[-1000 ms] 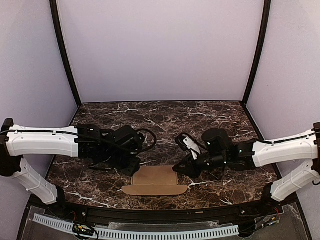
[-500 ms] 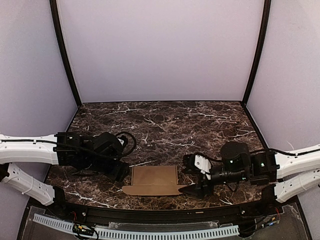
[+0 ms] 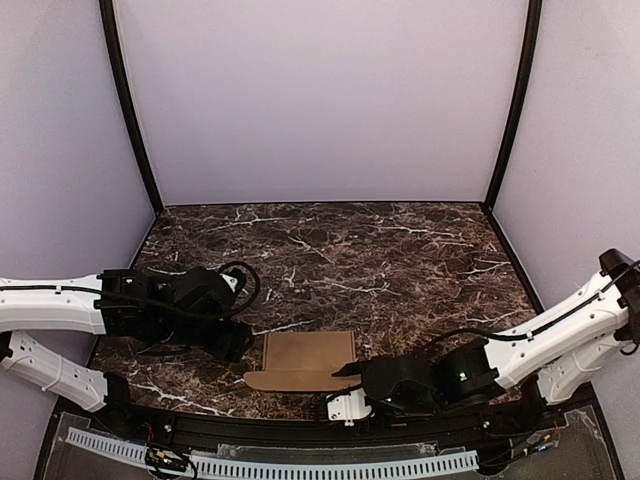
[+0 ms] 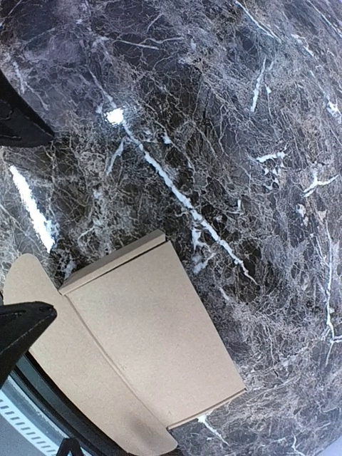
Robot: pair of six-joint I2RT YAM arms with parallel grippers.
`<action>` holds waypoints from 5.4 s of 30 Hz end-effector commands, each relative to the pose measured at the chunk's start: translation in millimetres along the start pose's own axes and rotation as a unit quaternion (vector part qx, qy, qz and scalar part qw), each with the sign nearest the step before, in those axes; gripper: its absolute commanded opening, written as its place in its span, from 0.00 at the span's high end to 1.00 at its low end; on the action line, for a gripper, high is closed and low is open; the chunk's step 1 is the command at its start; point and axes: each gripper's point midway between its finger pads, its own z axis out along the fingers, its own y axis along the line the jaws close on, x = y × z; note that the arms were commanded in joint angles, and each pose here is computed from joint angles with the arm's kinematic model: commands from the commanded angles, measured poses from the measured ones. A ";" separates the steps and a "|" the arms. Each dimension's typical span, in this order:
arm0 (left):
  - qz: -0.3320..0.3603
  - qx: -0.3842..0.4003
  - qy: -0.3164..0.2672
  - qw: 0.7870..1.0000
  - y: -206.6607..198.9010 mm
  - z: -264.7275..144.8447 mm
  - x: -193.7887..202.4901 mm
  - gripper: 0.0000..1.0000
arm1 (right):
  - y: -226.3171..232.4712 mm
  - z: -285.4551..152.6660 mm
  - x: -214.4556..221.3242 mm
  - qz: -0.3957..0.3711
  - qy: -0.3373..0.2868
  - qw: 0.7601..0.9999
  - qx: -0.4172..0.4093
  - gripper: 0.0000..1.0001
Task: Fold the paper box
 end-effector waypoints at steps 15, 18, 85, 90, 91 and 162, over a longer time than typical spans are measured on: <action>-0.018 0.008 -0.031 0.999 10.2 -10.0 0.4 0.26 | -22.7 51.1 8.1 -0.066 0.108 0.981 0.149 0.66; -0.019 0.009 -0.032 0.999 10.4 -10.9 -0.2 0.26 | -26.1 53.4 12.5 -0.068 0.120 0.977 0.164 0.76; 0.048 0.321 -0.007 0.946 -76.9 -53.1 28.2 0.49 | -44.9 -10.4 2.0 0.222 0.056 0.914 -0.336 1.00; 0.050 0.315 0.017 0.948 -75.2 -45.0 39.6 0.58 | -46.9 -10.5 0.3 0.223 0.053 0.914 -0.335 1.00; 0.051 0.313 0.020 0.948 -74.8 -43.6 41.0 0.58 | -47.1 -11.0 0.4 0.224 0.052 0.914 -0.335 1.00; 0.058 0.281 0.106 0.952 -85.6 -40.0 40.8 0.93 | -58.0 -1.5 3.1 0.249 0.071 0.921 -0.290 1.00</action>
